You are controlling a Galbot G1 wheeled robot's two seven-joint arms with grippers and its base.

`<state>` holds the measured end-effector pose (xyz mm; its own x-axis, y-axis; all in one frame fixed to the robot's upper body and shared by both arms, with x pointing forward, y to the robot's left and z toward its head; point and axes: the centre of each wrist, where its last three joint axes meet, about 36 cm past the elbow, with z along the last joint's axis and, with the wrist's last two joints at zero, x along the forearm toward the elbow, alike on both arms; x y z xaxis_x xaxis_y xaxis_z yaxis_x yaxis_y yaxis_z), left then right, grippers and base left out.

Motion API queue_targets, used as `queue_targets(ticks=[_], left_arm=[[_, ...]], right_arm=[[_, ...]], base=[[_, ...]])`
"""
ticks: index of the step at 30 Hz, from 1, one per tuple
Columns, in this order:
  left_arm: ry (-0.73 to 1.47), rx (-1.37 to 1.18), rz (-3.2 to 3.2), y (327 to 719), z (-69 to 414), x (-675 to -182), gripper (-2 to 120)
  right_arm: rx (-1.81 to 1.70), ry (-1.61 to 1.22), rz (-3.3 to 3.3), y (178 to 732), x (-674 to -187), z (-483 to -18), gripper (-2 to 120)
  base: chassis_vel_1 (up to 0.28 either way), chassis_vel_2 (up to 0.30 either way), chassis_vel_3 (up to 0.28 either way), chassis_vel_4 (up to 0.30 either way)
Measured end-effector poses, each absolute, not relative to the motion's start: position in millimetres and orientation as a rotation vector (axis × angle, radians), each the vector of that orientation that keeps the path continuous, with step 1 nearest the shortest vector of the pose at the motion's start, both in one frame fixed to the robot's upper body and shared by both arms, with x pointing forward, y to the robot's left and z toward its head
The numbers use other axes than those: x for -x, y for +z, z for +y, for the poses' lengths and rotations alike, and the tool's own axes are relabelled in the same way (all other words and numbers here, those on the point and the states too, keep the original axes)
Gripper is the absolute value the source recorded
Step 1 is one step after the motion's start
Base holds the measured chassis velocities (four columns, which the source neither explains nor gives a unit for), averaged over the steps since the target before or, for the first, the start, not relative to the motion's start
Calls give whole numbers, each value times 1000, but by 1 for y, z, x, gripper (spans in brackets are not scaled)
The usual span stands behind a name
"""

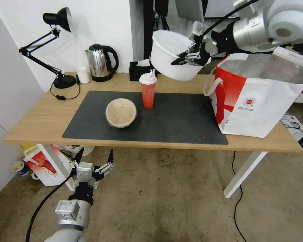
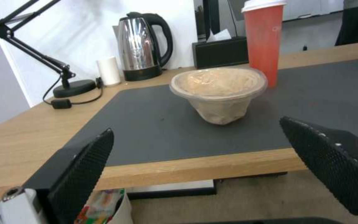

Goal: Pick up the trash from the table and place it into the takeout bag.

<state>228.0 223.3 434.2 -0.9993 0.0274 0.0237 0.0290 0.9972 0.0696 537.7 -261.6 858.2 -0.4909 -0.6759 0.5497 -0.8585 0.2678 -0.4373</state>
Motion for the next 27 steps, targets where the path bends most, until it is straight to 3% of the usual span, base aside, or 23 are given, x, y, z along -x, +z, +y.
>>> queue_targets(ticks=[27], left_arm=[[-109,44,-3117,434,223,-228,100]], right_arm=[[-1191,980,-2542,889,-516,-365,0]], base=[[0,0,0,0]])
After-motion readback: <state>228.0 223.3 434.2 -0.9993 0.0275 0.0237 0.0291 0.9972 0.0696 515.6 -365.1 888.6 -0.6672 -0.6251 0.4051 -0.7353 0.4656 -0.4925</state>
